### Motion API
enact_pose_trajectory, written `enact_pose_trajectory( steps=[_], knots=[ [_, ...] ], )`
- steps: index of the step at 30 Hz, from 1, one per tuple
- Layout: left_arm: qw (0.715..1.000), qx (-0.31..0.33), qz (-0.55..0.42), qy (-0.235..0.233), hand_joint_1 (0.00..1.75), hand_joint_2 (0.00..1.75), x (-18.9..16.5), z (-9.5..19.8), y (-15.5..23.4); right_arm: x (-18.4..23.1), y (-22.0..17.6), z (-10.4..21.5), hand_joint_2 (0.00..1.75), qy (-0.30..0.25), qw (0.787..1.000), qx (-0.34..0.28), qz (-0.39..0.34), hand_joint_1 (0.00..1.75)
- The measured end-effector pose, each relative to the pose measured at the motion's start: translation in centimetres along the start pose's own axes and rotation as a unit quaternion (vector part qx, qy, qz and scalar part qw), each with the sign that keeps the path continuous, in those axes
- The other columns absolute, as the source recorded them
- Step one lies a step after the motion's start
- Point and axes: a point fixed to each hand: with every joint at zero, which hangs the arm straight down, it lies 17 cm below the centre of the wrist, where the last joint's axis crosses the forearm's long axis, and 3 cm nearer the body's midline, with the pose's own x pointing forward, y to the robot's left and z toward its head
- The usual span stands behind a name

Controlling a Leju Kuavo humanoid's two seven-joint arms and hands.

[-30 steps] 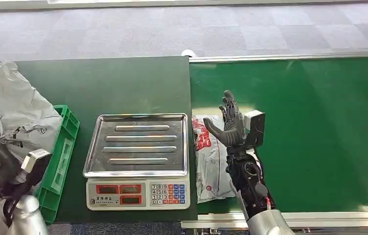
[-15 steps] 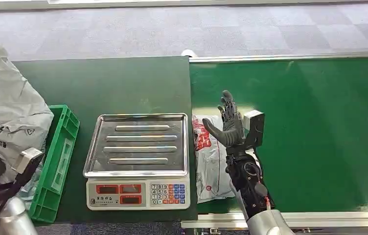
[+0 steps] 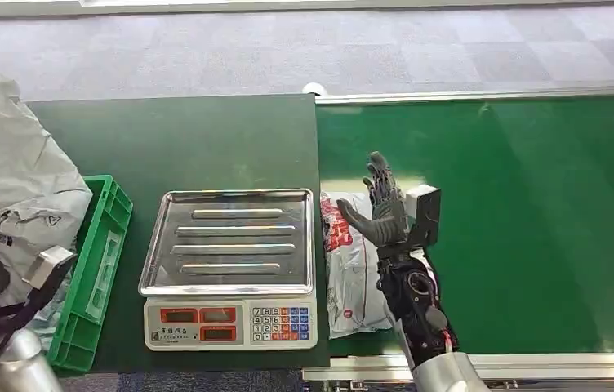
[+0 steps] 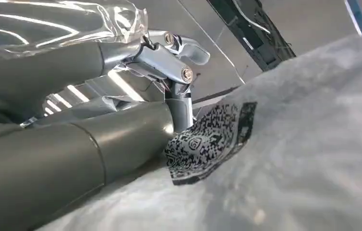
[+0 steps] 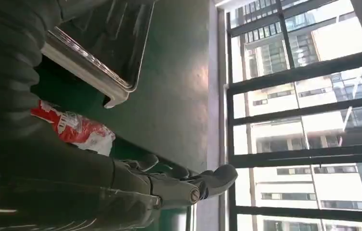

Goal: Moved the parcel from conveyor to table for the left to box.

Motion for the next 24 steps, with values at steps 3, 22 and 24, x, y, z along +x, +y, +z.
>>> enact_pose_trajectory(
  steps=[3, 22, 24],
  knots=[
    [1.000, -0.002, -0.001, 0.002, 0.00, 0.00, -0.2, 0.2, -0.1, 0.1, 0.0, 0.0, 1.75, -0.001, 1.000, 0.000, 0.000, 0.00],
    [0.997, -0.004, -0.066, -0.037, 0.00, 1.75, 0.3, -0.9, 1.5, 0.2, 0.0, 0.0, 1.75, -0.004, 1.000, 0.000, 0.000, 0.00],
    [0.997, -0.007, -0.069, -0.046, 0.00, 1.75, 0.6, -0.9, 1.4, 0.3, 0.0, 0.0, 1.75, -0.006, 1.000, 0.000, 0.000, 0.00]
  ],
)
